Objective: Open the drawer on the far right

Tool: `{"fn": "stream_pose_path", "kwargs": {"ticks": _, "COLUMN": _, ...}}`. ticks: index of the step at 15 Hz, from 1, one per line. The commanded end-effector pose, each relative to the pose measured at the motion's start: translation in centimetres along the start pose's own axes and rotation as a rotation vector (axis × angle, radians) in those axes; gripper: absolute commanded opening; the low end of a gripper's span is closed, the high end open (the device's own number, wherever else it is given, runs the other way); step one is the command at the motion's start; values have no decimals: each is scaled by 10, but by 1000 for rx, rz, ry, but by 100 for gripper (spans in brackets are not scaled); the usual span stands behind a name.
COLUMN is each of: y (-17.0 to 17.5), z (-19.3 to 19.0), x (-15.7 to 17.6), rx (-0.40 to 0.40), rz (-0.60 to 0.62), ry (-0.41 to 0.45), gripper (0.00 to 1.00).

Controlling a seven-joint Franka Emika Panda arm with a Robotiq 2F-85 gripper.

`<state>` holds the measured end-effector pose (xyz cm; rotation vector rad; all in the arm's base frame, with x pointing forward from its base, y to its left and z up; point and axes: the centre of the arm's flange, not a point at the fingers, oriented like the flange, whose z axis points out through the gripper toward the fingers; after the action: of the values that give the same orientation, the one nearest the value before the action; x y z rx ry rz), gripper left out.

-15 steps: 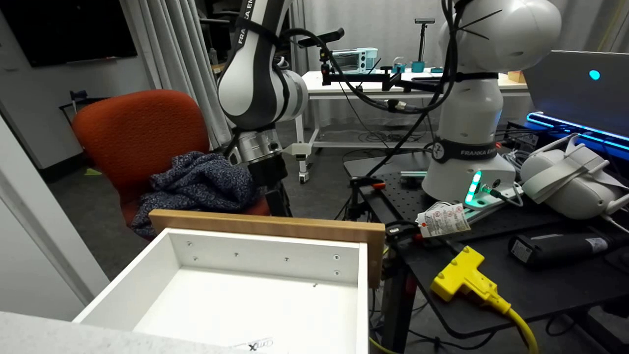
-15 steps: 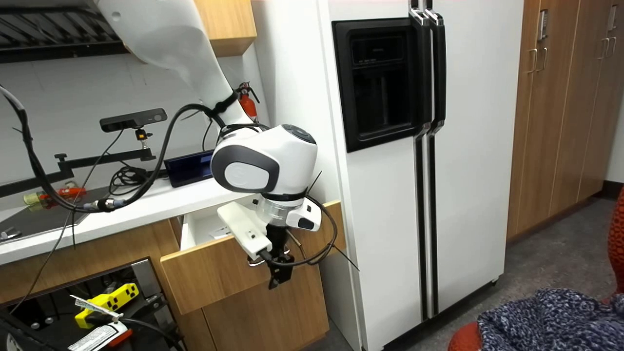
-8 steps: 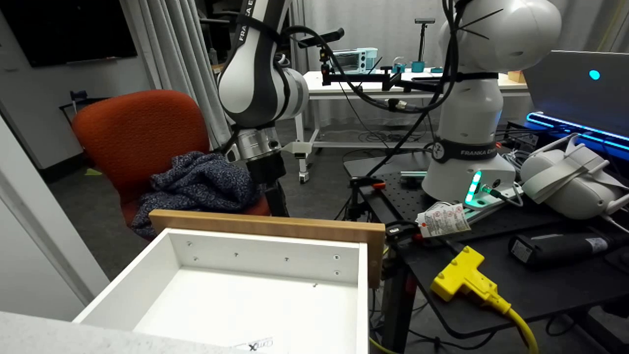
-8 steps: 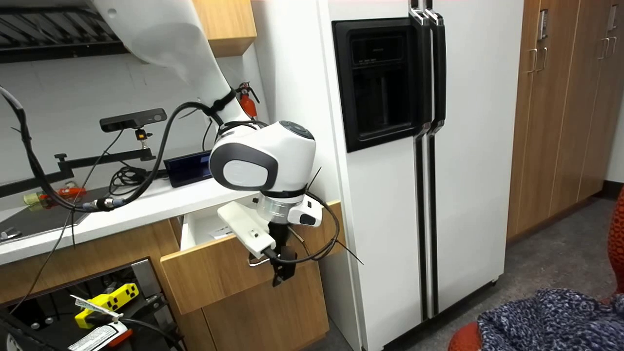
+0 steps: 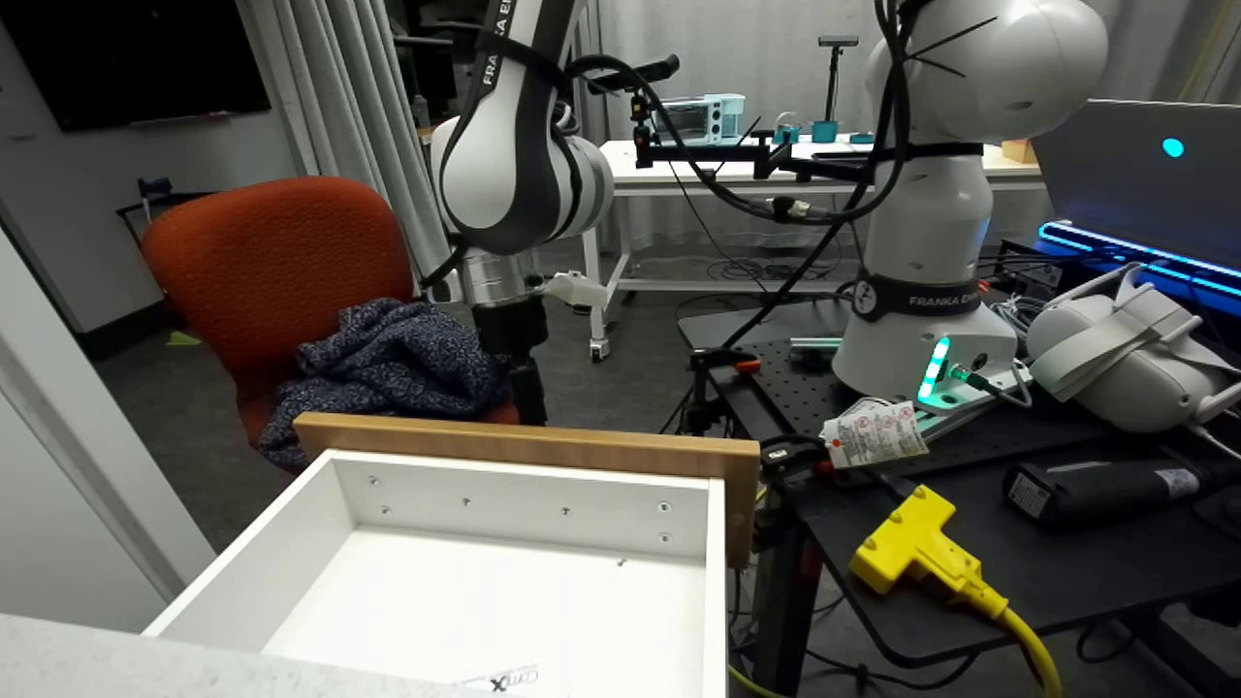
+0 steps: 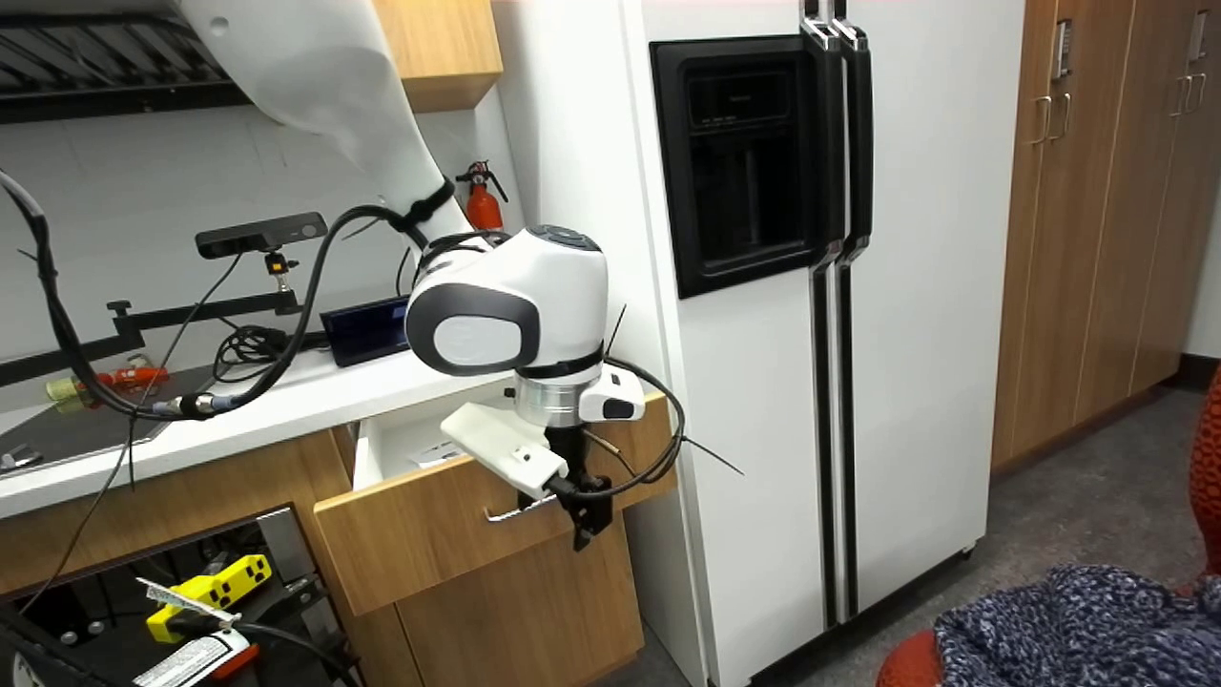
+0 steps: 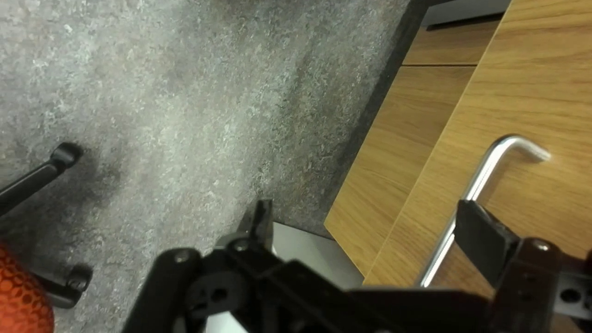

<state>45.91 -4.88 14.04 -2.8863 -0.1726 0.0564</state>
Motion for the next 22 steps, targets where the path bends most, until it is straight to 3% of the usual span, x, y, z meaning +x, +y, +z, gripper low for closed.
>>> {"fn": "stream_pose_path", "kwargs": {"ticks": 1, "y": -4, "z": -9, "x": -7, "rx": -62, "rz": -74, "ry": 63, "gripper": 100}}
{"fn": "stream_pose_path", "kwargs": {"ticks": 6, "y": -8, "z": -11, "x": -4, "rx": -111, "rz": -100, "ry": 129, "gripper": 100}}
{"fn": "stream_pose_path", "kwargs": {"ticks": 7, "y": -7, "z": -5, "x": 6, "rx": -86, "rz": -70, "ry": 102, "gripper": 100}}
{"fn": "stream_pose_path", "kwargs": {"ticks": 22, "y": -8, "z": -3, "x": 6, "rx": -83, "rz": -67, "ry": 101, "gripper": 100}}
